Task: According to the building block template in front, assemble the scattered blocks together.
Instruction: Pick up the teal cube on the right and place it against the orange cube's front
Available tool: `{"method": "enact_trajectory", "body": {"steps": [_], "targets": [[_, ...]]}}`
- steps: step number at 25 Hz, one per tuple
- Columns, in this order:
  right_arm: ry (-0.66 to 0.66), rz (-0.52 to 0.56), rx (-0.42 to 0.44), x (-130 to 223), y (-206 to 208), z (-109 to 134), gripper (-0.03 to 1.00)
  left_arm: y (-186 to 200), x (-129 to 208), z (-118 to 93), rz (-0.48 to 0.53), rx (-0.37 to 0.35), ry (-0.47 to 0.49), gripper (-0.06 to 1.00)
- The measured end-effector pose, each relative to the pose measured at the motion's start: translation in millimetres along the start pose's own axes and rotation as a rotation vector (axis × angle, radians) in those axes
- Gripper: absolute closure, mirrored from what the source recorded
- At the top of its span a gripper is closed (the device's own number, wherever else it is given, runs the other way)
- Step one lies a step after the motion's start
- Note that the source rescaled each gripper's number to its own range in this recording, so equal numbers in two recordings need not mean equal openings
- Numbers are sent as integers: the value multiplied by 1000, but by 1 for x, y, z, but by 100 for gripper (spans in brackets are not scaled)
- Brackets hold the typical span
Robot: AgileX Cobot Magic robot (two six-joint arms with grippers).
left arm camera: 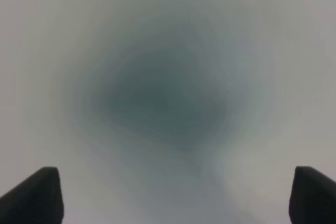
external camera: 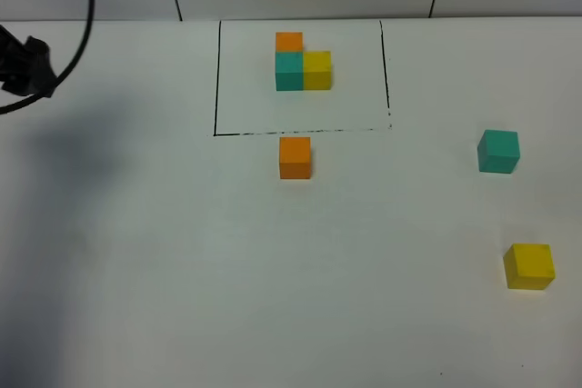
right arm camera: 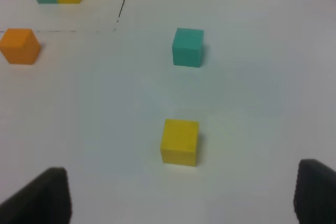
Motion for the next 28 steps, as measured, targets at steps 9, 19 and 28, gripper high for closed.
{"method": "enact_trajectory", "body": {"steps": [9,19,28], "targets": [[0,0,0,0,0,0,23,88,75,-37,-78,-50,155,-5],[0,0,0,0,0,0,23,126,175,-73,-193,-163,208,-2],[0,0,0,0,0,0,23,122,239,-100,-307,-174,220,2]]}}
Point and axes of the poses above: a point on each arm's last joint axis where the gripper is mounted, y pointing back along that axis away from the gripper, z along the wrist's bending axis when the last joint is at zero, x = y × z, the point moved 8 cm from there along -y, pointing out along that axis toward the gripper, and after that the axes turned 3 degrees about -y, right-handed, at the moved point
